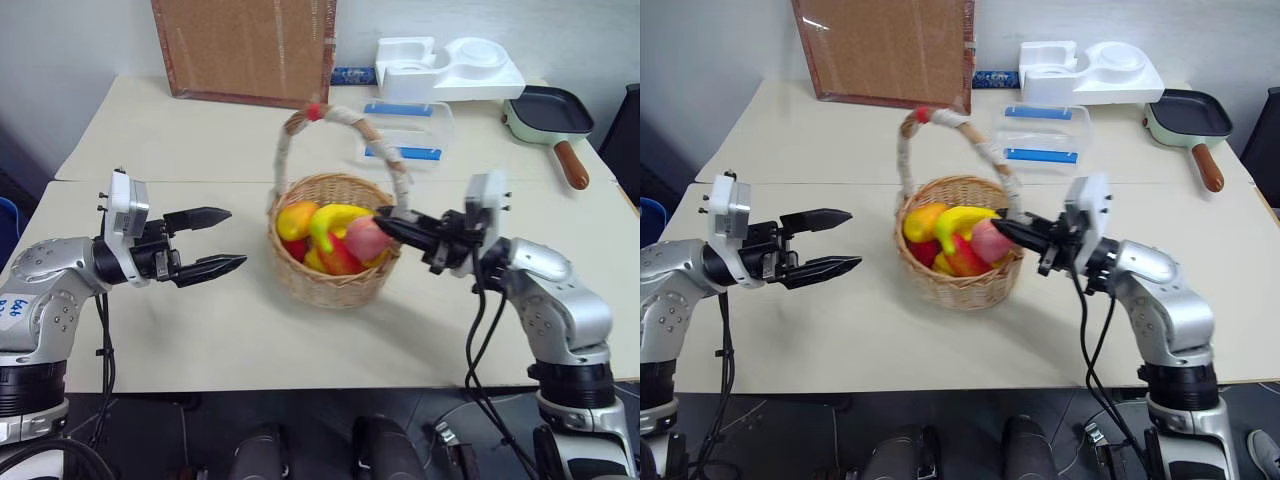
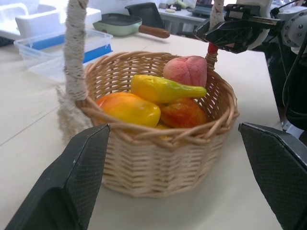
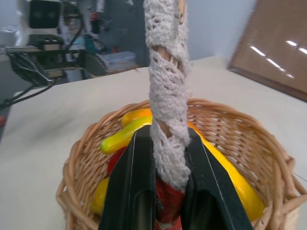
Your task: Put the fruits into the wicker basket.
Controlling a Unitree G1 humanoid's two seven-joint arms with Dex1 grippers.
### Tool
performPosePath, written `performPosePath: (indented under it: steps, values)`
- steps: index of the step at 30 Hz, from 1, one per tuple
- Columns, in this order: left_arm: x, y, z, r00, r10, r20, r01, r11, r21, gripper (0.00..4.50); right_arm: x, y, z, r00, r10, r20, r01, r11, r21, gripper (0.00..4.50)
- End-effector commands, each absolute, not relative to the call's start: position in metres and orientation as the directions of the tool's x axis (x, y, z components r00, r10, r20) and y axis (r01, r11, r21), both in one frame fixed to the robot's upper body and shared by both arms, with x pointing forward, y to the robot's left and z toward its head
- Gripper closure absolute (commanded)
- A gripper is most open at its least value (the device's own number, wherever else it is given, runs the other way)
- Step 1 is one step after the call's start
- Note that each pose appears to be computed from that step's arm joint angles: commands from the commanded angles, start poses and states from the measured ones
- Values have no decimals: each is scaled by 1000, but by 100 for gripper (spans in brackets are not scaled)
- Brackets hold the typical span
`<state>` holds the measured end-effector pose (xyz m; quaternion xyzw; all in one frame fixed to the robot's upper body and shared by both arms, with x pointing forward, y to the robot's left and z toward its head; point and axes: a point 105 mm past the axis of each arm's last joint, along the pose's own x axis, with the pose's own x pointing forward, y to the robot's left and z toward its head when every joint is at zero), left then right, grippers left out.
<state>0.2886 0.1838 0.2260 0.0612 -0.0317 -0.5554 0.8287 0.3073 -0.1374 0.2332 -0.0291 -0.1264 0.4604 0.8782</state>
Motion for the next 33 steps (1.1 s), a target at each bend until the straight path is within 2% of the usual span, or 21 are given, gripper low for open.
performPosePath:
  steps: [1, 6, 13, 16, 18, 21, 25, 26, 28, 30, 33]
  values:
    - [291, 179, 232, 356, -934, 2, 921, 352, 168, 0, 297, -188, 269, 675, 654, 343, -617, 754, -223, 430]
    - [299, 172, 231, 328, -945, 10, 931, 325, 168, 0, 297, -254, 257, 830, 440, 343, -393, 898, -199, 430]
    - [304, 169, 234, 309, -951, 14, 934, 306, 186, 0, 308, -307, 224, 910, 312, 271, -296, 950, -98, 430]
    - [304, 171, 235, 313, -950, 12, 932, 310, 190, 0, 309, -315, 207, 926, 335, 172, -338, 941, -14, 330]
    - [304, 173, 235, 319, -948, 11, 929, 315, 192, 0, 309, -319, 208, 929, 324, 179, -314, 946, -83, 263]
    - [302, 185, 228, 357, -934, -1, 920, 352, 173, 0, 298, -311, 220, 901, 380, 210, -364, 925, -111, 159]
    - [298, 204, 211, 410, -911, -40, 906, 402, 130, 0, 278, -306, 219, 892, 426, 151, -405, 902, -153, 19]
    - [295, 210, 204, 424, -904, -60, 902, 416, 113, 0, 271, -307, 218, 895, 426, 135, -403, 899, -171, 1]
    - [290, 221, 191, 446, -890, -97, 894, 439, 89, 0, 261, -311, 218, 898, 426, 112, -399, 894, -202, 1]
    - [278, 238, 166, 475, -864, -169, 880, 468, 80, 0, 241, -311, 218, 863, 490, 119, -454, 858, -241, 1]
    - [257, 254, 135, 506, -826, -249, 861, 499, 97, 0, 223, -298, 184, 803, 592, -70, -581, 750, -317, 1]
